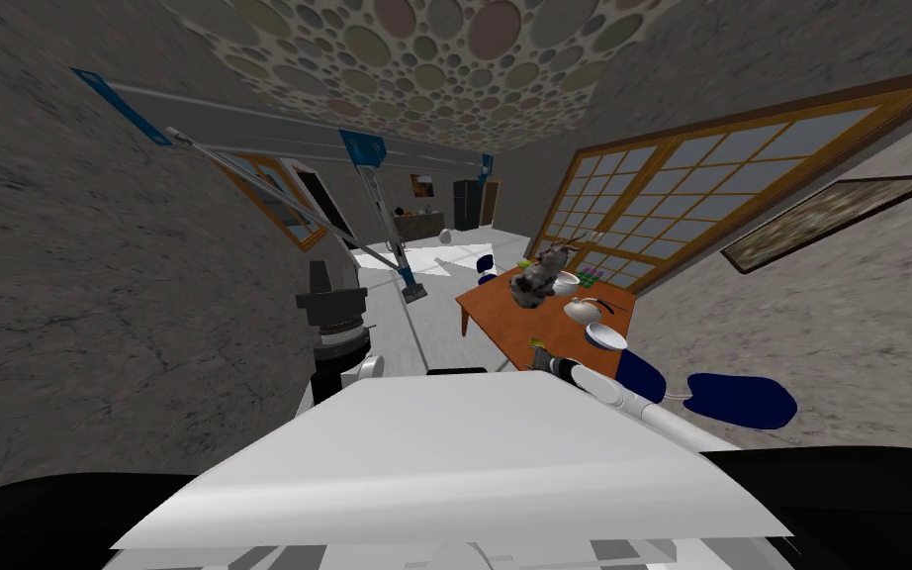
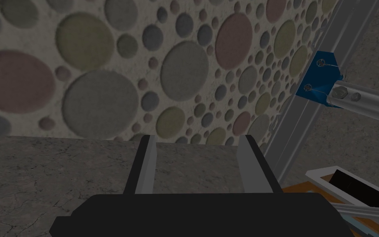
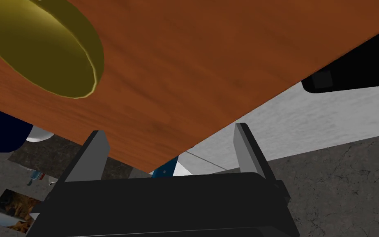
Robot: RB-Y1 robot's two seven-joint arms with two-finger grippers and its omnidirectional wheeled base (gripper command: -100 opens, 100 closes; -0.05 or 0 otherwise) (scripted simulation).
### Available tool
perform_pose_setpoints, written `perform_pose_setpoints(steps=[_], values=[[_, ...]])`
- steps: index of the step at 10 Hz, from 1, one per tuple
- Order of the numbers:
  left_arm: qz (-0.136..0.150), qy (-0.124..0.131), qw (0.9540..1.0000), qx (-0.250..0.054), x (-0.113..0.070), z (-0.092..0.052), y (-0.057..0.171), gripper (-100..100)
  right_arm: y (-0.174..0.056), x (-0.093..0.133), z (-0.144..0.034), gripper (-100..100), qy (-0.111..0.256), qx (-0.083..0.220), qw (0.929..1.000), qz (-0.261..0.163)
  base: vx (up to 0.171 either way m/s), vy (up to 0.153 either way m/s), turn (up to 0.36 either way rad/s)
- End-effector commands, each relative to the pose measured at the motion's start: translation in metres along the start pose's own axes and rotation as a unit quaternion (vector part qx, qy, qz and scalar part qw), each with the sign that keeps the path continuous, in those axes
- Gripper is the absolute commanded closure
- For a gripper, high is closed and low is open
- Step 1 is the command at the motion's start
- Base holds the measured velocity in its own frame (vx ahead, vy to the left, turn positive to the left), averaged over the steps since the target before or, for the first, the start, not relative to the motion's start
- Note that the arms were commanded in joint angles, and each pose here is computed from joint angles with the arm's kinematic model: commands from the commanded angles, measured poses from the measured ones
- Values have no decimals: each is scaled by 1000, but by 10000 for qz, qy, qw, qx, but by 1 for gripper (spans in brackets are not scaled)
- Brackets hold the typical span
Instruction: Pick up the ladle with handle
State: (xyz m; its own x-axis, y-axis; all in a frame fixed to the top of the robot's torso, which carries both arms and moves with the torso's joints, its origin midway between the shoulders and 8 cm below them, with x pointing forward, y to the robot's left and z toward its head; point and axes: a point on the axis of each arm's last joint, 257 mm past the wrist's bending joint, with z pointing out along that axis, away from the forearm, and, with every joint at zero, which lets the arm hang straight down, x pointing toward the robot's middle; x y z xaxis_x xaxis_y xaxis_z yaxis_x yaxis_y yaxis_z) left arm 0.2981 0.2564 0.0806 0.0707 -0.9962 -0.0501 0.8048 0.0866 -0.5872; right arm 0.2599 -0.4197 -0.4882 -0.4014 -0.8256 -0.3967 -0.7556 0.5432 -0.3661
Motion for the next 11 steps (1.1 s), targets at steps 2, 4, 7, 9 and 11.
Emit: perform_pose_setpoints(steps=[2,4,7,9,11], values=[[0,0,10000,0,0,0,0,0,-3,21,-4,-100,241,23,9992,-326,24,-2,59],[0,0,10000,0,0,0,0,0,-11,50,-12,-100,575,42,9955,-748,22,-5,97],[0,0,10000,0,0,0,0,0,-15,62,-16,-100,711,45,9932,-922,18,-4,32],[0,0,10000,0,0,0,0,0,-23,86,-26,-100,980,43,9870,-1270,8,-3,68],[0,0,10000,0,0,0,0,0,-24,87,-27,-100,991,41,9868,-1278,11,-9,36]])
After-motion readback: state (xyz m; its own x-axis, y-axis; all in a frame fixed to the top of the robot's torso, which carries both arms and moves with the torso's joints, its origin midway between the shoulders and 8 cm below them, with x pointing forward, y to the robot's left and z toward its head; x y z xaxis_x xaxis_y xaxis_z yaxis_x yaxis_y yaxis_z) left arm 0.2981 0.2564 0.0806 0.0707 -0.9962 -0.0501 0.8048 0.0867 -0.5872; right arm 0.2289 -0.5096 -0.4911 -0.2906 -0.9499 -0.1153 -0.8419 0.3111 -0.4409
